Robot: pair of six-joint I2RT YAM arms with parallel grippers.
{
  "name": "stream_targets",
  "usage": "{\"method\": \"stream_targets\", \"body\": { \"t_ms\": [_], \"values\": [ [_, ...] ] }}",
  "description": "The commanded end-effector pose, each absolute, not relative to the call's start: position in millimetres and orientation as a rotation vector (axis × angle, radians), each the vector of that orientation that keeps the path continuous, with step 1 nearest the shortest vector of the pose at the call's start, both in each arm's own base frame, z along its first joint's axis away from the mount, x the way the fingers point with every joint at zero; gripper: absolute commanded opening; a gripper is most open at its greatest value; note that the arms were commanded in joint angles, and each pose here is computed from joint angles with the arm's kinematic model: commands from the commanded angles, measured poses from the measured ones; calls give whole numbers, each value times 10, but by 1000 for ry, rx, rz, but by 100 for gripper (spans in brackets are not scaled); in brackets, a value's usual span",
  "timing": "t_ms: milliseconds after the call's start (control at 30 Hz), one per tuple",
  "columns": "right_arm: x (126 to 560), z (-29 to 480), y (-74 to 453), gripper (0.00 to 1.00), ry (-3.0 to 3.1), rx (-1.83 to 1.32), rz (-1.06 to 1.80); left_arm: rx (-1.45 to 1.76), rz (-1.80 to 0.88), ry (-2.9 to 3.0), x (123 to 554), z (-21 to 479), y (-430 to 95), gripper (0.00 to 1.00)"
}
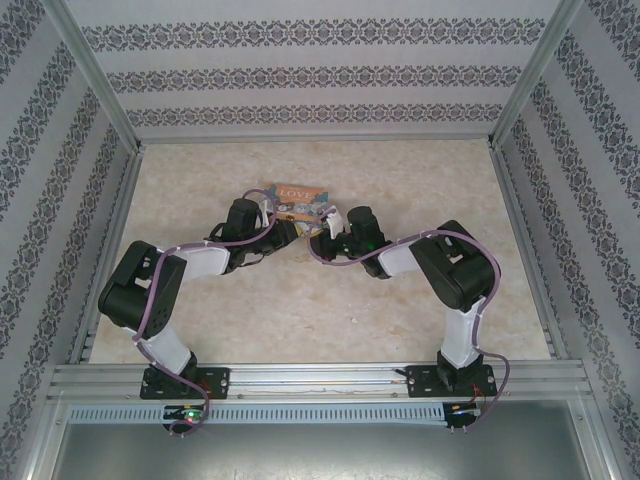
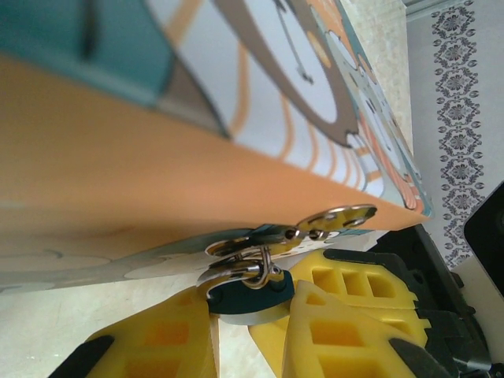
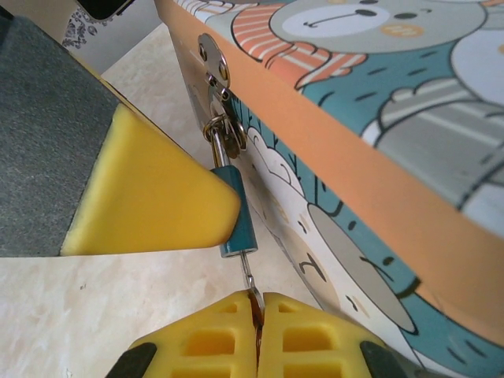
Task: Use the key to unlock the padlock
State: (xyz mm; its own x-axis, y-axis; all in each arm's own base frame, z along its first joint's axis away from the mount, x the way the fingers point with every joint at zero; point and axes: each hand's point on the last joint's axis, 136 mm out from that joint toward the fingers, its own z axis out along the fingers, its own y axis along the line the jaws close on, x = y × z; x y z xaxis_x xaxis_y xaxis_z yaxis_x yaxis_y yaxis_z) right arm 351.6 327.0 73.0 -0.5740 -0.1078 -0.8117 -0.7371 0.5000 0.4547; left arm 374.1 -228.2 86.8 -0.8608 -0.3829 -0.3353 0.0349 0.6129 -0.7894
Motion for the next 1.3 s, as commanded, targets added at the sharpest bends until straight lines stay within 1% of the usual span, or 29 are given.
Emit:
{"method": "stream_targets", "body": {
  "t_ms": [0,200,433,567,900,1067,1267],
  "values": [
    [3730,1542,3448,0,1719,-723,1108,-88,-1333,2459,3356,819,-2604,20],
    [3689,1401,3535,0,1712,-742,991,-81,-1348,2447,3365,882,-2621,20],
    [3734,1412,3538,0,1653,-755,866,-76,-1365,2436,3359,947,-2633,20],
    [3740,1439,3575,0,1644,-740,914,-71,-1367,2433,3360,969,-2636,20],
    [3626,1489,3583,0,1716,-694,1115,-93,-1349,2467,3366,836,-2626,20],
    [3670,1559,3556,0,1702,-690,1089,-92,-1348,2481,3359,794,-2631,20],
    [3799,1645,3648,0,1671,-688,1075,-89,-1350,2486,3343,781,-2628,20]
  ]
}}
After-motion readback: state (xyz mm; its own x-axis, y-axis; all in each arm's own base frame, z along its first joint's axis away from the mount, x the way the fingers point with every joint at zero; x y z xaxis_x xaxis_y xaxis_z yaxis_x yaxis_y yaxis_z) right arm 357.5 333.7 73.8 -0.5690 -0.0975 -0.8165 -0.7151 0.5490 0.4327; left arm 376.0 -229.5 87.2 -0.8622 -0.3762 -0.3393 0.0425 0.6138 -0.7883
